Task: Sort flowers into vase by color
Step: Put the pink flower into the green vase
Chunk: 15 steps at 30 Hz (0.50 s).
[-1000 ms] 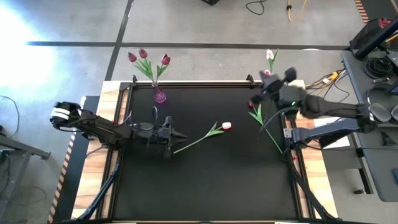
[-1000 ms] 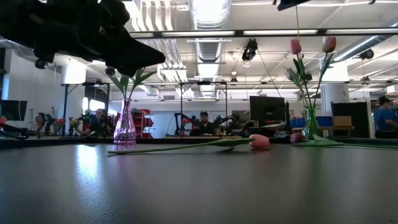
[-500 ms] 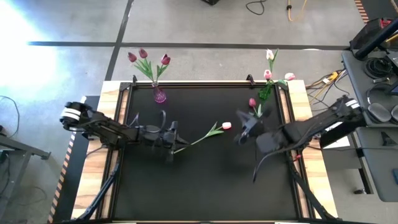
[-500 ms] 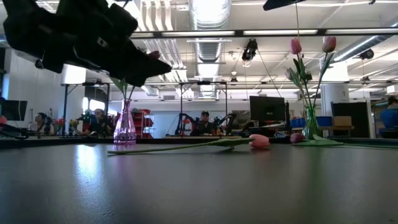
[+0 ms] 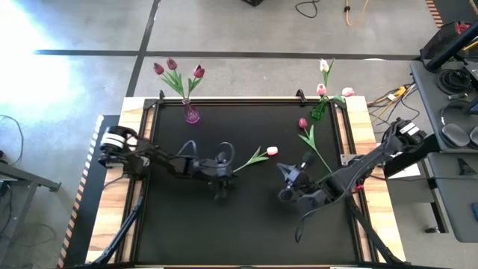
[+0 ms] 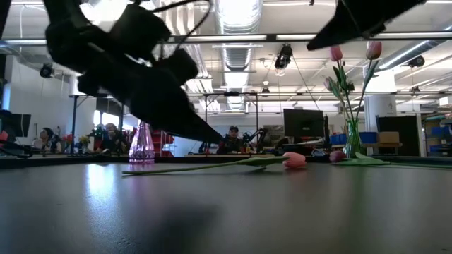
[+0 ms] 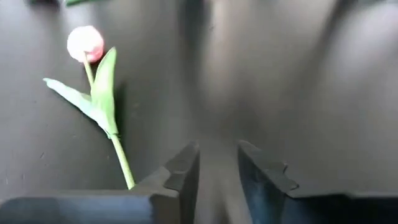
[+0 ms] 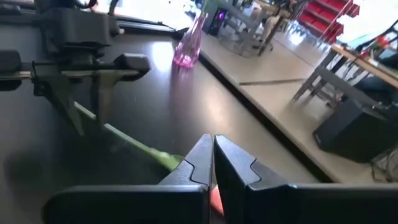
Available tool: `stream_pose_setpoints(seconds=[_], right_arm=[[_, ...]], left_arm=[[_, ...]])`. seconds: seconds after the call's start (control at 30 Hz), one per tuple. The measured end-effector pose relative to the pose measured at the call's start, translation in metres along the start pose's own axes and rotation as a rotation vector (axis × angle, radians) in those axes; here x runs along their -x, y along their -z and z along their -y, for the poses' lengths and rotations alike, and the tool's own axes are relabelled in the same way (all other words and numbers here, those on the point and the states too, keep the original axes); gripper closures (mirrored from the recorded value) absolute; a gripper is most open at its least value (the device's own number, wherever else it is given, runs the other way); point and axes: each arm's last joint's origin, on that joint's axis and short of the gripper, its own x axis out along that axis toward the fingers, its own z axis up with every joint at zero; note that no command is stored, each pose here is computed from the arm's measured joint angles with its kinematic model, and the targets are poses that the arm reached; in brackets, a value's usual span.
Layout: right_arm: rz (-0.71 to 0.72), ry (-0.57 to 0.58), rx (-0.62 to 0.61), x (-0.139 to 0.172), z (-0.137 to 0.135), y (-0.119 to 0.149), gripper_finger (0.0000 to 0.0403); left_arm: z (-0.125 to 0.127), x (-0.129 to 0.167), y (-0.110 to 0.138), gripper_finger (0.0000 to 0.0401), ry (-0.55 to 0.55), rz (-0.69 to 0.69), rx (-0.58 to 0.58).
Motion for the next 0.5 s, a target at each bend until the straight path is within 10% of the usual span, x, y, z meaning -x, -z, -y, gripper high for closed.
stream_pose_setpoints(seconds=[0.5], right_arm=[[0.001, -0.043, -0.078, 0.012, -0.007, 0.030, 0.0394]], left_arm=[[-0.008, -0.054, -0.012, 0.0246, -0.252, -0.288, -0.023]])
